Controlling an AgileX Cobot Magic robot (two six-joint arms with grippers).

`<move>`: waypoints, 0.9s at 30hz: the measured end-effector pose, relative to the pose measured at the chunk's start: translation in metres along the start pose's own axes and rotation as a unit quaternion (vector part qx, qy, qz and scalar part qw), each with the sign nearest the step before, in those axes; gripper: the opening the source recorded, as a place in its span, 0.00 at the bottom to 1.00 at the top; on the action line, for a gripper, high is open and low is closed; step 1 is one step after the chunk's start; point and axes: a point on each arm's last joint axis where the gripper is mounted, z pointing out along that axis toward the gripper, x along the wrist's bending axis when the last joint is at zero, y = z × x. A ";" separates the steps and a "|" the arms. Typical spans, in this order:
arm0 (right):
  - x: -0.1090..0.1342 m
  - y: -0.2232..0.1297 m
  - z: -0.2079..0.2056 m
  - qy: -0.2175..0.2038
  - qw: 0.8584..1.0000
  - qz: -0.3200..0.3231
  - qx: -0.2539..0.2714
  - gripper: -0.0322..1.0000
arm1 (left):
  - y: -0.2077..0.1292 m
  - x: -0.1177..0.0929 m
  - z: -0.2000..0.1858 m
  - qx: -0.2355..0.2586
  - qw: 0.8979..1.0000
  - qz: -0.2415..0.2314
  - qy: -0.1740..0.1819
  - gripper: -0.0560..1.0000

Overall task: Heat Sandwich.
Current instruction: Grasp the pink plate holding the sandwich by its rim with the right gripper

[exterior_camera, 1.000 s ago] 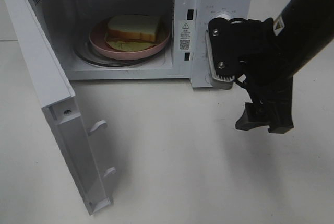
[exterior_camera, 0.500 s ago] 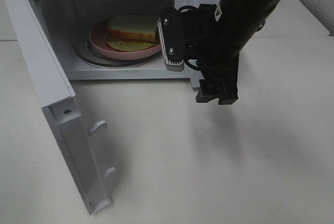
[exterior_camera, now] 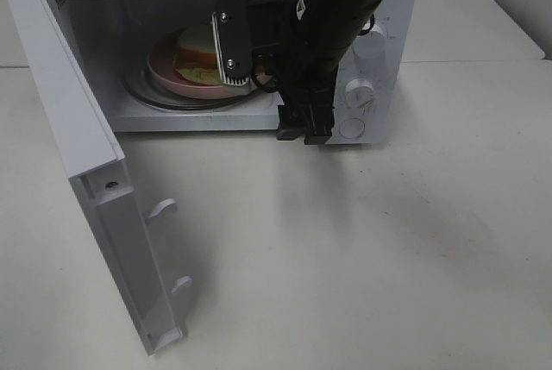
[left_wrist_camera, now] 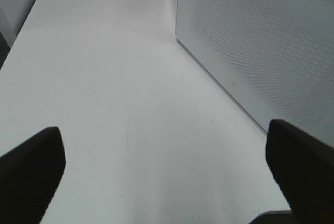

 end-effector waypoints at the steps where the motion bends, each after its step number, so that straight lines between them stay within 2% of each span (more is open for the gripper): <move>1: -0.002 0.001 0.003 -0.001 1.000 -0.001 0.000 0.80 | 0.000 0.000 0.000 0.000 1.000 0.000 0.000 0.99; 19: -0.028 0.023 0.048 -0.033 0.999 -0.010 -0.017 0.79 | 0.000 0.000 0.000 0.000 1.000 0.000 0.000 0.99; 27: -0.033 0.028 0.072 -0.034 0.999 -0.008 -0.019 0.78 | 0.000 0.000 0.000 0.000 1.000 0.000 0.000 0.99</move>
